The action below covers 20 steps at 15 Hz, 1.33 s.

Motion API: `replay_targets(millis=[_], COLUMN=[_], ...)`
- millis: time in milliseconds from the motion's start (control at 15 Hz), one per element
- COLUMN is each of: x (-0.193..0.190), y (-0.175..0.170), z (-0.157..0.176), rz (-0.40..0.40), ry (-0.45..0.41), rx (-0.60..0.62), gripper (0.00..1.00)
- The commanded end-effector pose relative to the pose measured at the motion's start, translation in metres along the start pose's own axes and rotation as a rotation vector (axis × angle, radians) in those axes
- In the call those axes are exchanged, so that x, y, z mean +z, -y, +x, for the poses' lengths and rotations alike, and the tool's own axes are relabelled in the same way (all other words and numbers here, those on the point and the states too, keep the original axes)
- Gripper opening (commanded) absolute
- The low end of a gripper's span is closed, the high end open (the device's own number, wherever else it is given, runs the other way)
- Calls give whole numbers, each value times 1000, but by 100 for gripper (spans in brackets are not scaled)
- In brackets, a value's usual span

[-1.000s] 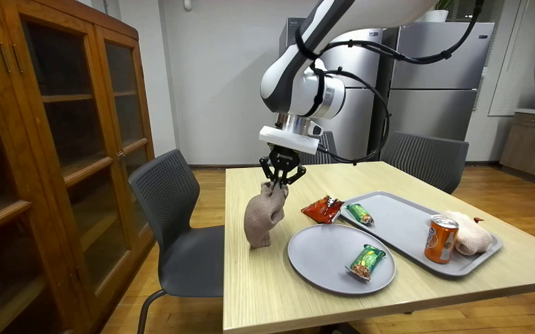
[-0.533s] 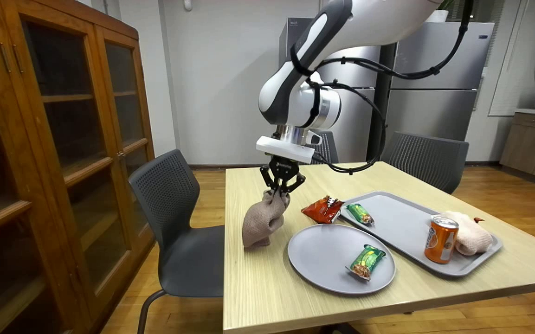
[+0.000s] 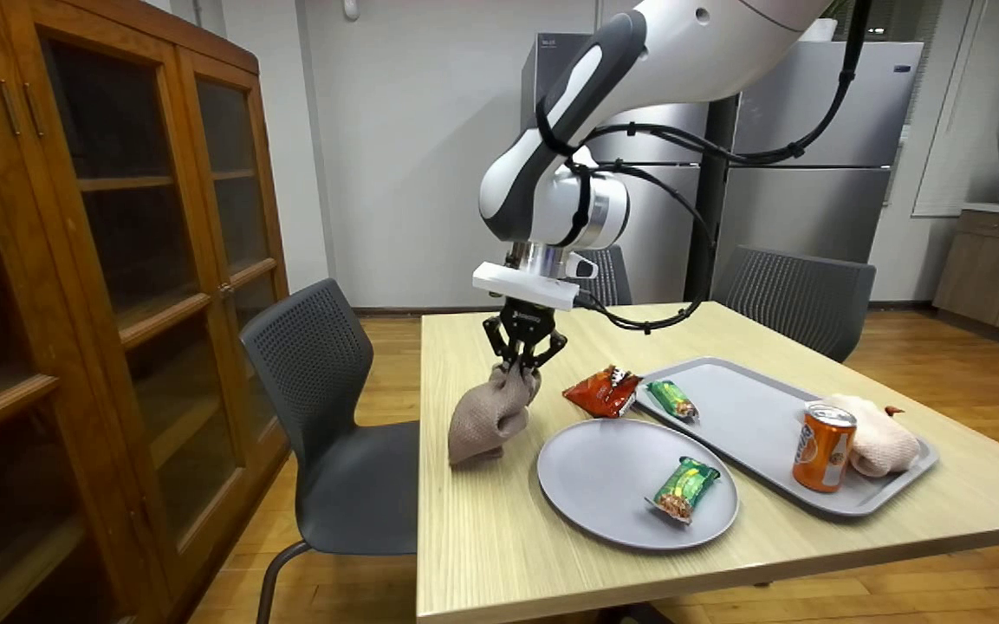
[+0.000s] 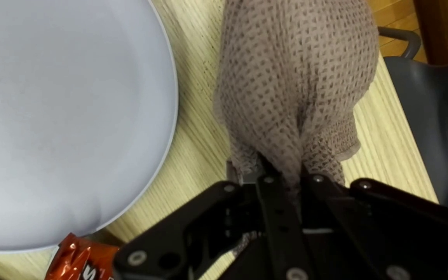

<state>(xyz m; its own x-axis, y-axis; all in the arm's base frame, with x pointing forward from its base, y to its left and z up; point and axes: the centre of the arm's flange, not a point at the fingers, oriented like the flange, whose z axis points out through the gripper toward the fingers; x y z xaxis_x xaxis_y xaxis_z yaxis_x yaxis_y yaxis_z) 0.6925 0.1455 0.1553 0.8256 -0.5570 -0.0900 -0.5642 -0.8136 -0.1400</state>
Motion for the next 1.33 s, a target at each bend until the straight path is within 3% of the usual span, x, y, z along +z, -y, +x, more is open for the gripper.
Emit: replay_targets(millis=[0,533,1267], x=[-4,-29,-70], y=[12,8,-31], z=[4,-9,-36], rz=[-4,25,14], ry=[20,22,16], rx=[35,-5,-93], gripper=[41,99,100])
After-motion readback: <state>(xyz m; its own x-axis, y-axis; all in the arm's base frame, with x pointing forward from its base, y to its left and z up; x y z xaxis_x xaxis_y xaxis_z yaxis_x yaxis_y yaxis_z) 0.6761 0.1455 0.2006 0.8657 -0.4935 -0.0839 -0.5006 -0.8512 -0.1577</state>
